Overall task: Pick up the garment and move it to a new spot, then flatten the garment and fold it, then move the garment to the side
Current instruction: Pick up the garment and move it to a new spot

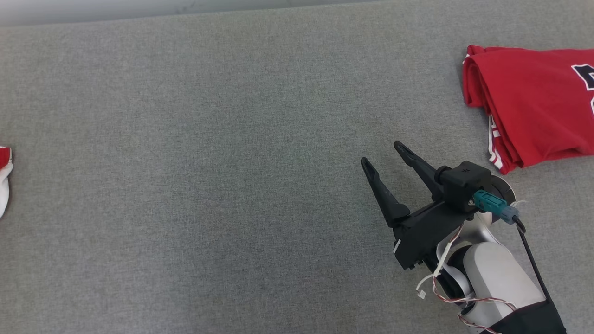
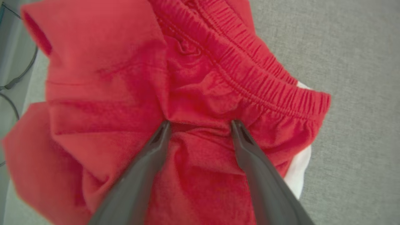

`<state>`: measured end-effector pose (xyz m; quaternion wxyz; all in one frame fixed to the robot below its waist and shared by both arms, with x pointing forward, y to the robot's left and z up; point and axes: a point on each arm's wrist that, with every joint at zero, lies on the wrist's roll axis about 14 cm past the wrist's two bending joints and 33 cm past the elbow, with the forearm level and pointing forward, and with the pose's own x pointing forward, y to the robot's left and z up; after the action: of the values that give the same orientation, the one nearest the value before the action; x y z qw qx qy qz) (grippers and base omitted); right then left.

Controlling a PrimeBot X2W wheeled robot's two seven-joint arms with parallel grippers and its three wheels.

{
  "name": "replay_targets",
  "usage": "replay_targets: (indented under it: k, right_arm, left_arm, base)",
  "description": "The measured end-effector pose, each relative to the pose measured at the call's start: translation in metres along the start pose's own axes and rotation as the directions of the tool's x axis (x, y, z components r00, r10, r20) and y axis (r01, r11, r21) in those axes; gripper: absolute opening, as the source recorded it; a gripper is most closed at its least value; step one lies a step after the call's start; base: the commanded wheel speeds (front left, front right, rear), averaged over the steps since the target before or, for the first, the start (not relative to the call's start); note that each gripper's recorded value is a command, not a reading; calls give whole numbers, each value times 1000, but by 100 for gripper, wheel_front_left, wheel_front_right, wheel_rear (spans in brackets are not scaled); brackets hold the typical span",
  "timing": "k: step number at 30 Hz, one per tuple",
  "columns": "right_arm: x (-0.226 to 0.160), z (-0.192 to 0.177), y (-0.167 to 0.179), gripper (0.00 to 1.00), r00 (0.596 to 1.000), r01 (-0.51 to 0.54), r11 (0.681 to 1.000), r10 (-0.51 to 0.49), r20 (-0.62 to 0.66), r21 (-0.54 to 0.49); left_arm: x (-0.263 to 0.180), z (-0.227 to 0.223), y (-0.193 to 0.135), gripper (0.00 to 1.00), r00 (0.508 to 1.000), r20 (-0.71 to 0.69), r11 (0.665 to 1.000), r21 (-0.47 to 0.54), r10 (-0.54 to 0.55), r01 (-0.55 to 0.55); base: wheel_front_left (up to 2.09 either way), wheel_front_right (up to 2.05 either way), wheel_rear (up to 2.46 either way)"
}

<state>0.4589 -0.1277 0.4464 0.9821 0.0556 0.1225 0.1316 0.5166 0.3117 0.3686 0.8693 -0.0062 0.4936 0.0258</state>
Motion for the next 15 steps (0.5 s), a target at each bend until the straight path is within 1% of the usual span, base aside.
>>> replay_targets:
  k: [2, 3, 4, 5, 9, 15]
  right_arm:
    - [0, 1, 0, 100, 1000, 1, 1000, -1, 1, -1]
    - [0, 1, 0, 100, 1000, 1, 1000, -1, 1, -2]
    - [0, 1, 0, 100, 1000, 1, 1000, -1, 1, -4]
    - [0, 1, -1, 100, 1000, 2, 1000, -2, 2, -4]
    - [1, 1, -1, 100, 1000, 2, 1000, -2, 2, -6]
    - [2, 5, 5, 100, 1000, -14, 1000, 14, 14, -9]
  left_arm:
    - [1, -6, -2, 100, 1000, -28, 1000, 0, -6, 6]
    - [2, -7, -3, 89, 999, -36, 1000, -1, -10, 10]
    - [2, -7, -5, 46, 999, -34, 1000, -1, -16, 16]
    - [2, -3, -6, 0, 1000, -16, 1000, -1, -22, 22]
    - [1, 4, -11, 0, 999, 28, 999, 26, -37, 36]
    - [-16, 31, -20, 0, 984, 162, 995, 85, -74, 61]
  base:
    - [0, 0, 0]
    - [0, 0, 0]
    - [0, 0, 0]
    - [0, 0, 0]
    - [0, 0, 0]
    - [0, 0, 0]
